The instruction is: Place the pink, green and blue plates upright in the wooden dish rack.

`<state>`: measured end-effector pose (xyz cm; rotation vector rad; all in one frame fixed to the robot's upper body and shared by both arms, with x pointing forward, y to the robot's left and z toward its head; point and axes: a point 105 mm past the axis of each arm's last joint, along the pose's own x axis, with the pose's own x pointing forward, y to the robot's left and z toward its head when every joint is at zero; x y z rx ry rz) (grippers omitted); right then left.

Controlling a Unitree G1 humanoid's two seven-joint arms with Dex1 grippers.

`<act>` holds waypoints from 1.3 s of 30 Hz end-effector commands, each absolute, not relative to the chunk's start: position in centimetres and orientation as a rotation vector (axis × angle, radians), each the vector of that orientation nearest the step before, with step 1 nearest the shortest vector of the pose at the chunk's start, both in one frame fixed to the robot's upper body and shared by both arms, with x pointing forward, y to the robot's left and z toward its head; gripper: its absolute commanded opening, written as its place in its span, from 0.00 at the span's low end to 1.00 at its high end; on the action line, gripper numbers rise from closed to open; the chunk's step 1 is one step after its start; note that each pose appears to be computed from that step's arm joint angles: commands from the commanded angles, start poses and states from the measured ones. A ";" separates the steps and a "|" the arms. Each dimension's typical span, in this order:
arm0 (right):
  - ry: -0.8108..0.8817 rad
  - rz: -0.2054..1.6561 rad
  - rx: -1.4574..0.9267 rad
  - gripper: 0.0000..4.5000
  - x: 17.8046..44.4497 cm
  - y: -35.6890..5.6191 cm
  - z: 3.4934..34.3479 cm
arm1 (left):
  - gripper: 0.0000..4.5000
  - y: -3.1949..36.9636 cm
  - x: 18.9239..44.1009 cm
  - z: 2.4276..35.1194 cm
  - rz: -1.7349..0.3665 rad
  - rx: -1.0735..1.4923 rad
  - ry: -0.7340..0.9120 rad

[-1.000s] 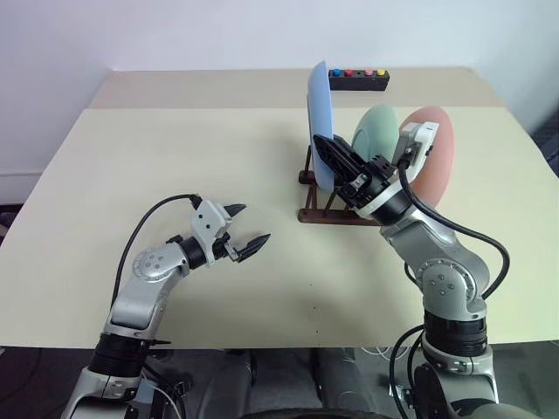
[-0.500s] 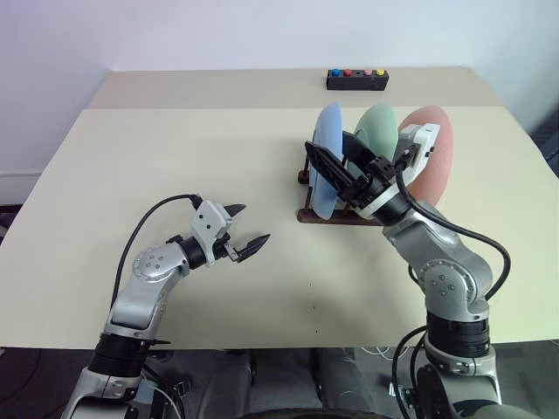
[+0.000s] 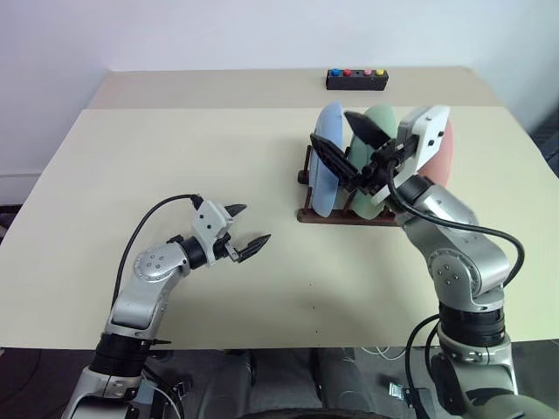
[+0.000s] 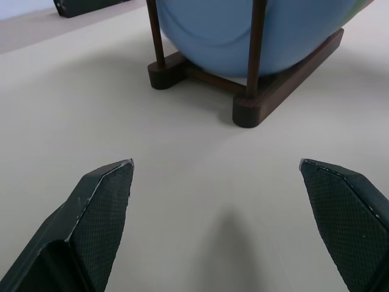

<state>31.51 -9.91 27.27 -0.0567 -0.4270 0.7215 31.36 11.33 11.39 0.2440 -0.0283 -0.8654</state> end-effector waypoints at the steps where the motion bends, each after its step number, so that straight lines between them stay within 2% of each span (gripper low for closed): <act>1: -0.575 0.737 -0.137 0.86 29.7 -10.0 30.8 | 1.00 11.0 31.4 12.6 -0.871 0.248 -0.079; 5: -0.640 0.768 -0.224 0.86 28.1 -10.8 32.5 | 1.00 11.0 31.5 12.8 -0.868 0.246 -0.085; 8: -0.652 0.702 -0.309 0.86 27.8 -13.2 33.1 | 1.00 11.3 31.6 12.9 -0.853 0.250 -0.091; 11: -0.605 0.523 -0.374 0.86 28.2 -18.5 33.1 | 1.00 12.1 32.0 13.1 -0.820 0.253 -0.098; 14: -0.518 0.409 -0.419 0.86 27.1 -24.1 31.9 | 1.00 12.8 32.2 13.0 -0.800 0.255 -0.094; 18: -0.348 0.405 -0.428 0.86 24.5 -28.2 28.6 | 1.00 13.3 32.4 12.5 -0.799 0.265 -0.080; 21: -0.194 0.414 -0.428 0.86 22.9 -29.5 24.8 | 1.00 13.4 32.8 12.3 -0.798 0.265 -0.076; 24: -0.110 0.417 -0.350 0.86 21.9 -30.5 22.0 | 1.00 13.4 33.2 11.9 -0.802 0.270 -0.065; 29: 0.030 0.397 -0.300 0.86 23.0 -30.6 14.5 | 1.00 12.5 33.2 10.7 -0.816 0.295 -0.045; 31: 0.038 0.378 -0.285 0.86 23.8 -30.5 12.5 | 1.00 12.6 33.1 10.5 -0.812 0.295 -0.045; 39: 0.065 0.419 -0.260 0.86 23.8 -30.3 11.1 | 1.00 14.0 31.7 10.3 -0.811 0.269 -0.010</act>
